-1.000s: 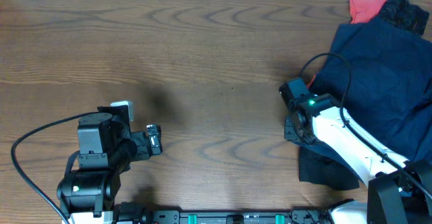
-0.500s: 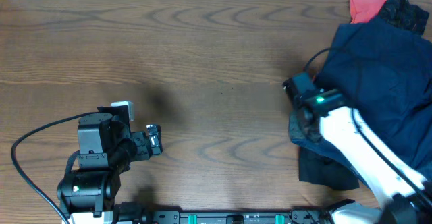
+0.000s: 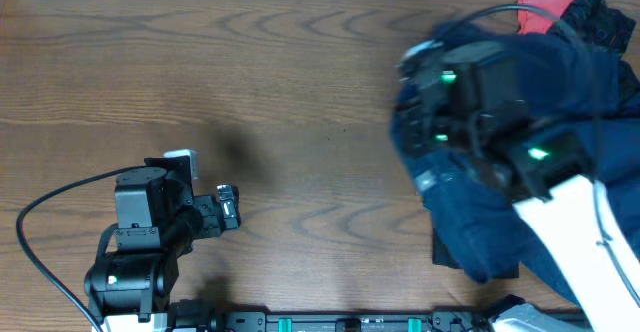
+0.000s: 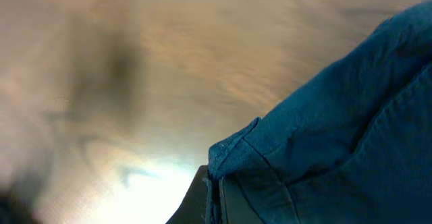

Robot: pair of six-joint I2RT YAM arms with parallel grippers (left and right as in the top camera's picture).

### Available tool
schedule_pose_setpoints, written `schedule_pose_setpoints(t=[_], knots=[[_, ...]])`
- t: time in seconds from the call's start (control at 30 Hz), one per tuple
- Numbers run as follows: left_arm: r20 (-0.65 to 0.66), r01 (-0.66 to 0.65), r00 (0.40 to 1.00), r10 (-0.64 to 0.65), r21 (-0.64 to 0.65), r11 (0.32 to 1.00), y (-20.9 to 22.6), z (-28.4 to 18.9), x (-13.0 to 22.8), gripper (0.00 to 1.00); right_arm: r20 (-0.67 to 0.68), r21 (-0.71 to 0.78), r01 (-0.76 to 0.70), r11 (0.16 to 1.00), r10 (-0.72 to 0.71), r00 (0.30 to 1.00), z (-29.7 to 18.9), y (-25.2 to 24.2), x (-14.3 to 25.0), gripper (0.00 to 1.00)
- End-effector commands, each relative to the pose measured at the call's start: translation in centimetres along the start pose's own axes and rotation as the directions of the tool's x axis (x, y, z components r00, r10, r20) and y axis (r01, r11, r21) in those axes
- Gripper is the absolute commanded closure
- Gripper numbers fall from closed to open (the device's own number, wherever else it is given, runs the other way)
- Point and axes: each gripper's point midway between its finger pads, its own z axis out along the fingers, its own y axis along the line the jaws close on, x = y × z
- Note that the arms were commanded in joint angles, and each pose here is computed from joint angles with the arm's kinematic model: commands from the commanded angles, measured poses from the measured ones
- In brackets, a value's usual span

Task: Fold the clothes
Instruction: 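Drag the navy shorts leftward onto the open table with the right gripper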

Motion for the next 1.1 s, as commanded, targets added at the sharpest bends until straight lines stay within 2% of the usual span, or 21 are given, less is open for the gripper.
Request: schedule_pose_setpoints(t=[0.0,0.17,0.3,0.43,0.47,0.5,0.53,0.57,0.6,0.67,0.77,0.83,0.9,0.97,1.07], knots=[[0.019,-0.002,1.0,0.002,0.012,1.0,-0.4,-0.5,-0.7,0.02,-0.087,-0.147,0.098,0.984,-0.111,0.99,4.7,4.1,1.1,0.99],[0.019,-0.002,1.0,0.002,0.012,1.0,-0.4,-0.5,-0.7,0.02,-0.076,-0.207,0.12,0.971,-0.139,0.987,12.7,7.8,0.5,0.99],[0.019,-0.002,1.0,0.002,0.012,1.0,-0.4,-0.5,-0.7,0.02,0.056,-0.246,0.115,0.962,-0.105,0.993,17.5,10.3,-2.2,0.99],[0.019,-0.002,1.0,0.002,0.012,1.0,-0.4,-0.5,-0.7,0.02,0.19,-0.282,0.064,0.957,-0.01,0.982,18.8,11.2,-5.7,0.99],[0.019,-0.002,1.0,0.002,0.012,1.0,-0.4,-0.5,-0.7,0.02,0.207,-0.284,0.066,0.957,-0.006,0.978,18.8,11.2,-6.1,0.92],[0.019,-0.002,1.0,0.002,0.012,1.0,-0.4,-0.5,-0.7,0.02,0.214,-0.283,0.066,0.957,-0.004,0.977,18.8,11.1,-6.4,0.74],[0.019,-0.002,1.0,0.002,0.012,1.0,-0.4,-0.5,-0.7,0.02,0.21,-0.278,0.062,0.958,-0.002,0.978,18.8,10.8,-6.3,0.5],[0.019,-0.002,1.0,0.002,0.012,1.0,-0.4,-0.5,-0.7,0.02,0.193,-0.268,0.057,0.962,-0.004,0.981,18.8,10.3,-6.0,0.17],[0.019,-0.002,1.0,0.002,0.012,1.0,-0.4,-0.5,-0.7,0.02,0.166,-0.25,0.046,0.967,-0.004,0.986,18.9,9.6,-5.4,0.01],[0.019,-0.002,1.0,0.002,0.012,1.0,-0.4,-0.5,-0.7,0.02,0.088,-0.17,0.0,0.985,0.015,0.996,19.0,7.0,-3.8,0.01],[0.019,-0.002,1.0,0.002,0.015,1.0,-0.5,-0.5,-0.7,0.02,-0.05,0.084,-0.113,0.99,0.117,0.992,17.8,0.9,-0.3,0.01],[0.019,0.005,1.0,-0.007,0.052,0.999,-1.1,-0.6,-0.7,0.02,-0.101,0.297,-0.193,0.935,0.232,0.967,15.4,-3.9,2.1,0.01],[0.021,0.033,0.999,-0.035,0.106,0.994,-2.1,-0.6,-0.9,0.02,-0.123,0.448,-0.234,0.863,0.318,0.94,12.3,-7.4,4.0,0.01],[0.019,0.079,0.996,-0.084,0.168,0.983,-3.1,-0.7,-1.2,0.02,-0.131,0.536,-0.262,0.803,0.385,0.913,9.4,-10.0,5.4,0.01],[-0.009,0.149,0.989,-0.151,0.232,0.961,-4.2,-0.6,-1.3,0.02,-0.137,0.579,-0.296,0.76,0.449,0.883,6.3,-12.3,6.6,0.01]])
